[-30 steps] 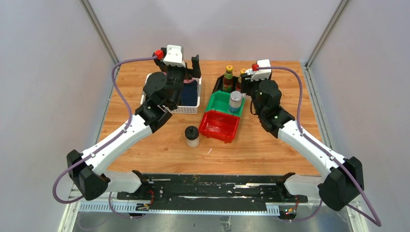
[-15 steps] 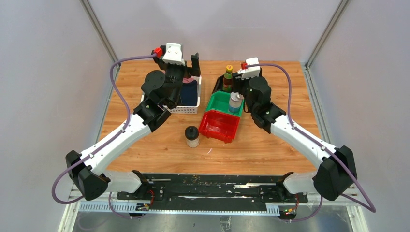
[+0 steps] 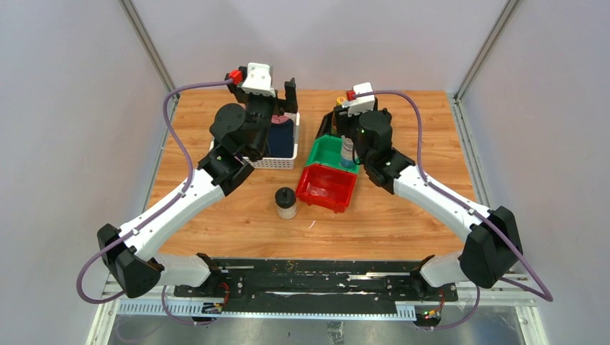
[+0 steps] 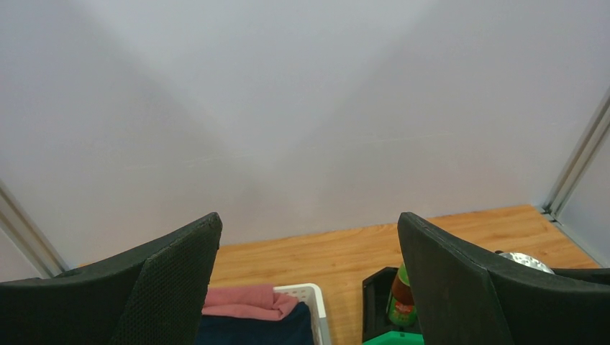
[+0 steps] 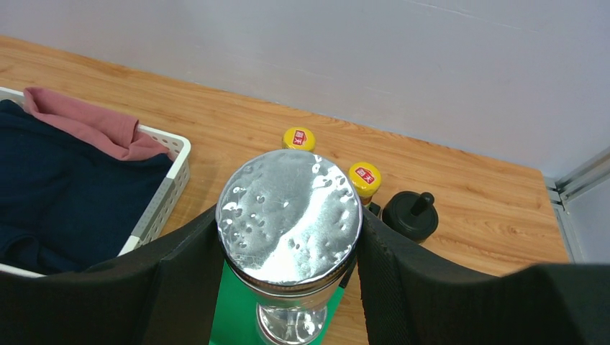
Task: Organize the condiment bottles
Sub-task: Place the bottle in the storage box.
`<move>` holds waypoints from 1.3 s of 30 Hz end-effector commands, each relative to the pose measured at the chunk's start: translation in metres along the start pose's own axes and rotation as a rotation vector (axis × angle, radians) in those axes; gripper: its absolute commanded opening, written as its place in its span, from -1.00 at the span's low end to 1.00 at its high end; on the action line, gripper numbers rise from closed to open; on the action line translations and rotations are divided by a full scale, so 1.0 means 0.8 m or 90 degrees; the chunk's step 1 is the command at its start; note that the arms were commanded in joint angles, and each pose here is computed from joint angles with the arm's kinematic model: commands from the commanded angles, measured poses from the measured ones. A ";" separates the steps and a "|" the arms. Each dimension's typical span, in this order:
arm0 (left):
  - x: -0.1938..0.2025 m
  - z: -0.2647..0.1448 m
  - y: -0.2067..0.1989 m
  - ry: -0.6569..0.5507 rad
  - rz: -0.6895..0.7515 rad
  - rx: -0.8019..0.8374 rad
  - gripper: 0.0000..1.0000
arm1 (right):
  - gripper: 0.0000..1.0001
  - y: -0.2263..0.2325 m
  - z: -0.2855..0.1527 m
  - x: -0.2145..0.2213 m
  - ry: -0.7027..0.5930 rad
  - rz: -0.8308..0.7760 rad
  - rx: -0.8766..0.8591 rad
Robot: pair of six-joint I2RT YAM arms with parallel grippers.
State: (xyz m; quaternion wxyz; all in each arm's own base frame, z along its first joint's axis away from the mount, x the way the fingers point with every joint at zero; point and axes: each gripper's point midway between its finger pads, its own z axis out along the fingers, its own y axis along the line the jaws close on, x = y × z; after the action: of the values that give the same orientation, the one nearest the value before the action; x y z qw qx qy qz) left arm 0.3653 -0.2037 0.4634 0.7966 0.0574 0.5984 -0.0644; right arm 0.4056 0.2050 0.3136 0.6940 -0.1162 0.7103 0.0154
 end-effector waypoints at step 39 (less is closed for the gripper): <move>-0.034 0.002 0.003 -0.026 0.014 -0.003 0.99 | -1.00 0.084 0.042 -0.048 -0.074 0.059 -0.060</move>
State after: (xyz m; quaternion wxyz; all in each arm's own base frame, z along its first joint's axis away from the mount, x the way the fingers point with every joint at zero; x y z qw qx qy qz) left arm 0.3629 -0.2000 0.4782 0.8033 0.0602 0.5898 -0.0564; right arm 0.4265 0.2667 0.2961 0.6853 -0.1418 0.7127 0.0481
